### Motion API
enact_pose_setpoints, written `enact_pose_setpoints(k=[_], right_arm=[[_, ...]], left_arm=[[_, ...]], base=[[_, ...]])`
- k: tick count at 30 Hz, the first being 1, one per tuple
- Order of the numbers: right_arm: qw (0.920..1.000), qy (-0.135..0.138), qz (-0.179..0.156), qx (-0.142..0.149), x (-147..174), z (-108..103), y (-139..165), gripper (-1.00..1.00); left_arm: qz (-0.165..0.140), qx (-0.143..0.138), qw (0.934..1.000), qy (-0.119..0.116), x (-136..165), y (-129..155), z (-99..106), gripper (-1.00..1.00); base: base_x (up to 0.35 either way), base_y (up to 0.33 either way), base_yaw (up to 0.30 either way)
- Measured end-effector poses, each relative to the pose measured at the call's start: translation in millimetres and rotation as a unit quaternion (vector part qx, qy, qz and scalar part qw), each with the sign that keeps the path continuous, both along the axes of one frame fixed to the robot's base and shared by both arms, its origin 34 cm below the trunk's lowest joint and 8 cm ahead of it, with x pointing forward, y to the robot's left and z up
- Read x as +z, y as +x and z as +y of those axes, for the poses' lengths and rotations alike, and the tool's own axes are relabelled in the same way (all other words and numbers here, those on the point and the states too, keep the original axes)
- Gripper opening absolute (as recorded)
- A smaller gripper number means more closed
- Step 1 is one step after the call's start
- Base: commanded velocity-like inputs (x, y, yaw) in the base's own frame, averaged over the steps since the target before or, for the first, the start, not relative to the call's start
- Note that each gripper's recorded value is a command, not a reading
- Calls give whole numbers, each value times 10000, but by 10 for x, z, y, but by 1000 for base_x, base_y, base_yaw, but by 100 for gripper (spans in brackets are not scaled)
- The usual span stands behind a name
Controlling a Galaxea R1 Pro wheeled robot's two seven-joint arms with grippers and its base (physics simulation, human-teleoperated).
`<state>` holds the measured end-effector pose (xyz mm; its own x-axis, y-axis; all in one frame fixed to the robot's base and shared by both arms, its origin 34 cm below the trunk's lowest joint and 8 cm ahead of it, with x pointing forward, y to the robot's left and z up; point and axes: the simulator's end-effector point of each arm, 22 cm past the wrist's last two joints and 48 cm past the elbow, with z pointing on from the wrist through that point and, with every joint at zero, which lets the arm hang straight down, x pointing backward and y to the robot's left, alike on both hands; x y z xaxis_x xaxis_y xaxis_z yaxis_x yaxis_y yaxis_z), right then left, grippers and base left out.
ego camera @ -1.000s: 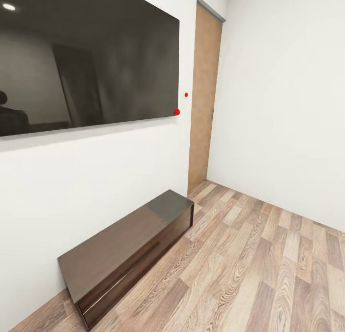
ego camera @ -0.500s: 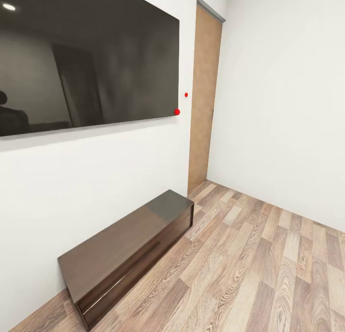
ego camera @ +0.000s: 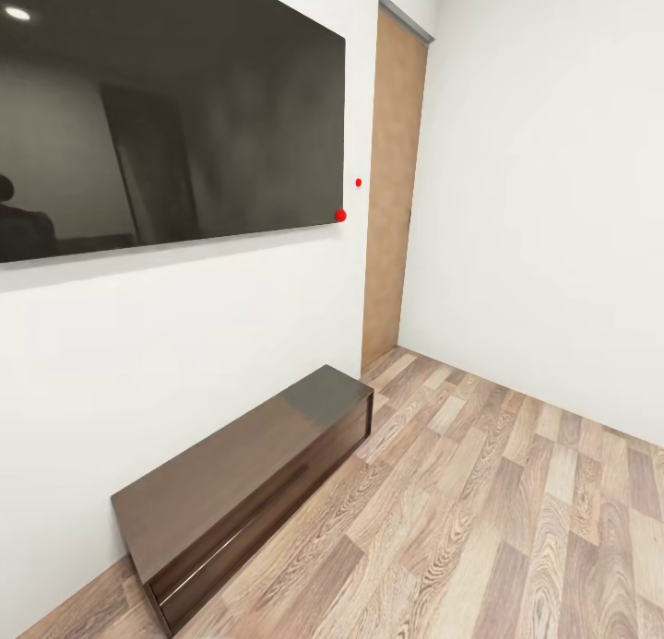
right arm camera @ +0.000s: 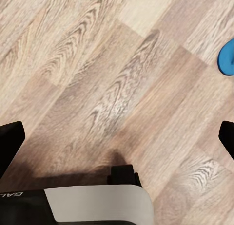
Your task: In the bedroom, move the book from the bed onto either nightstand, and place the two sandals side by side next to the bed.
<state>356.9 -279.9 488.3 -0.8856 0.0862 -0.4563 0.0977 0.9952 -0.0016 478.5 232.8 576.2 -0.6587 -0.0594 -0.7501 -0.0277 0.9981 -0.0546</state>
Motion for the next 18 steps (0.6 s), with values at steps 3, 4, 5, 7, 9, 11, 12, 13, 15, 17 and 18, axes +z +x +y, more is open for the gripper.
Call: enact_pose_setpoints(k=[3, 4, 5, 7, 9, 11, 12, 13, 15, 17, 18], right_arm=[[10000, 1, 2, -3, -1, -1, -1, 100], [10000, 1, 3, -4, -1, -1, -3, 100], [10000, 2, 3, -3, -2, 2, -4, 100], [10000, 3, 4, -5, -2, 2, -5, 100], [10000, 2, 4, -6, -3, 0, -5, 100], [10000, 2, 4, -4, -3, 0, -6, 100], [10000, 1, 4, -4, -3, 0, -6, 100], [10000, 1, 4, -5, -3, -1, -6, 100], [10000, 1, 6, -3, -3, 0, -7, 100], [10000, 4, 5, -2, -3, 5, -6, 100], [10000, 6, 6, -2, -4, 8, -7, 100]], left_arm=[[-126, 48, 9999, -24, 30, 22, 11, 100], [-152, 65, 9999, -36, 35, 25, 14, 100], [-162, 72, 9998, -39, 37, 26, 16, 100], [-182, 81, 9998, -45, 41, 28, 15, 100], [-194, 86, 9998, -52, 44, 30, 11, 100], [-198, 88, 9998, -54, 45, 30, 10, 100], [-202, 89, 9997, -55, 46, 32, 9, 100], [-203, 89, 9997, -55, 47, 32, 9, 100], [-205, 90, 9997, -56, 48, 33, 8, 100], [-206, 90, 9997, -56, 48, 33, 8, 100], [-207, 90, 9997, -57, 48, 34, 8, 100]], base=[[0, 0, 0], [0, 0, 0], [0, 0, 0], [0, 0, 0], [0, 0, 0], [0, 0, 0], [0, 0, 0], [0, 0, 0], [0, 0, 0], [0, 0, -15], [0, 0, -62]])
